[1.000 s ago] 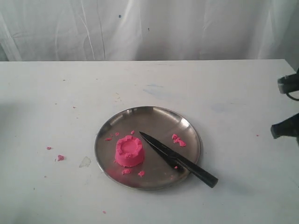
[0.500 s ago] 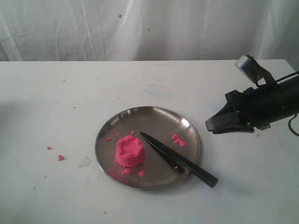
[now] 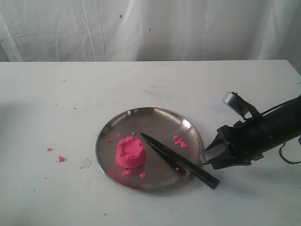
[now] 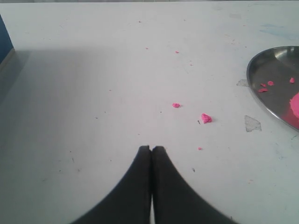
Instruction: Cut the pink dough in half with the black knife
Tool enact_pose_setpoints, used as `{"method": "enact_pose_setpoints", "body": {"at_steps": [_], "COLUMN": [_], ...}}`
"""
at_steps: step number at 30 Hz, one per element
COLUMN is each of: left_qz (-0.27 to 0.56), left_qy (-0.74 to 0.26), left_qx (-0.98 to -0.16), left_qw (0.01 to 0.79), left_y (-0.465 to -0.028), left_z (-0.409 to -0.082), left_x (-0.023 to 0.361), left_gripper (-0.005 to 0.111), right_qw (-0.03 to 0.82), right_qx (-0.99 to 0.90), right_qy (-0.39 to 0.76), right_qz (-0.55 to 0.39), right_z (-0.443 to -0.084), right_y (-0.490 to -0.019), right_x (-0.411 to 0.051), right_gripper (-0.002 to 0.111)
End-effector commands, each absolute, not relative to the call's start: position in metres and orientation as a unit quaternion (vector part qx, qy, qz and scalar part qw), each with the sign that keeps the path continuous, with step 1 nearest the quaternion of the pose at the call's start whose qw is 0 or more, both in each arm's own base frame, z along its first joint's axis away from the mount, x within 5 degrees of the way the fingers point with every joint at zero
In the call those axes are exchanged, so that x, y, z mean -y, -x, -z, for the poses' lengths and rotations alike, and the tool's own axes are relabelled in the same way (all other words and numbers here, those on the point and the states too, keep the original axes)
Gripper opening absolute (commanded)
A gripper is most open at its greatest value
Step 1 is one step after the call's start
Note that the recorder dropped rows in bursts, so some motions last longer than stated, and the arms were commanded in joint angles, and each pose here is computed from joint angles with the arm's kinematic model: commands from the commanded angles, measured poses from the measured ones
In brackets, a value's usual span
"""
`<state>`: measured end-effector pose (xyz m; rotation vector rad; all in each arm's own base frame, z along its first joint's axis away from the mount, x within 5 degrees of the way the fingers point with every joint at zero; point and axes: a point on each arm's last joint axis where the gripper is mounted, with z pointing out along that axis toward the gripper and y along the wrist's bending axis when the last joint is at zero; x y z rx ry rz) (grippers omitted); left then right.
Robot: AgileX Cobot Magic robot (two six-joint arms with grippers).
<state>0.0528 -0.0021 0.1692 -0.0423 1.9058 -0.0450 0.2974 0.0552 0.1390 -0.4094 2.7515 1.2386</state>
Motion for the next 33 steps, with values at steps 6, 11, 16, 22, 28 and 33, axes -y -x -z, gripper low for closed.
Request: {"method": "enact_pose_setpoints", "body": {"at_steps": [6,11,16,22,28,33], "left_qz": [0.023,0.023,0.023,0.023,0.023,0.023], "left_qy": [0.017,0.017,0.017,0.017,0.017,0.017], "left_qx": [-0.813,-0.813,-0.813,-0.813,-0.813,-0.813], "left_qw": [0.581,0.581,0.581,0.581,0.581,0.581], "left_y": [-0.053,-0.053,-0.053,-0.053,-0.053,-0.053], "left_z": [-0.169,-0.169,-0.169,-0.169,-0.169,-0.169], "left_x": [0.003,0.003,0.003,0.003,0.003,0.003], "left_gripper": [0.0,0.0,0.0,0.0,0.0,0.0], "right_qw": [0.011,-0.005,-0.019,-0.021,-0.02,-0.006], "right_qx": [-0.899,-0.897,-0.897,-0.896,-0.89,-0.886], "right_qy": [0.139,0.138,0.136,0.137,0.152,0.173], "right_qz": [-0.414,-0.42,-0.421,-0.423,-0.43,-0.429], "right_z": [-0.121,-0.114,-0.105,-0.105,-0.106,-0.107], "right_y": [-0.294,-0.292,-0.291,-0.291,-0.29,-0.293], "right_x": [-0.056,-0.058,-0.059,-0.059,-0.06,-0.06], "right_gripper": [0.047,0.047,0.047,0.036,0.017,0.002]}}
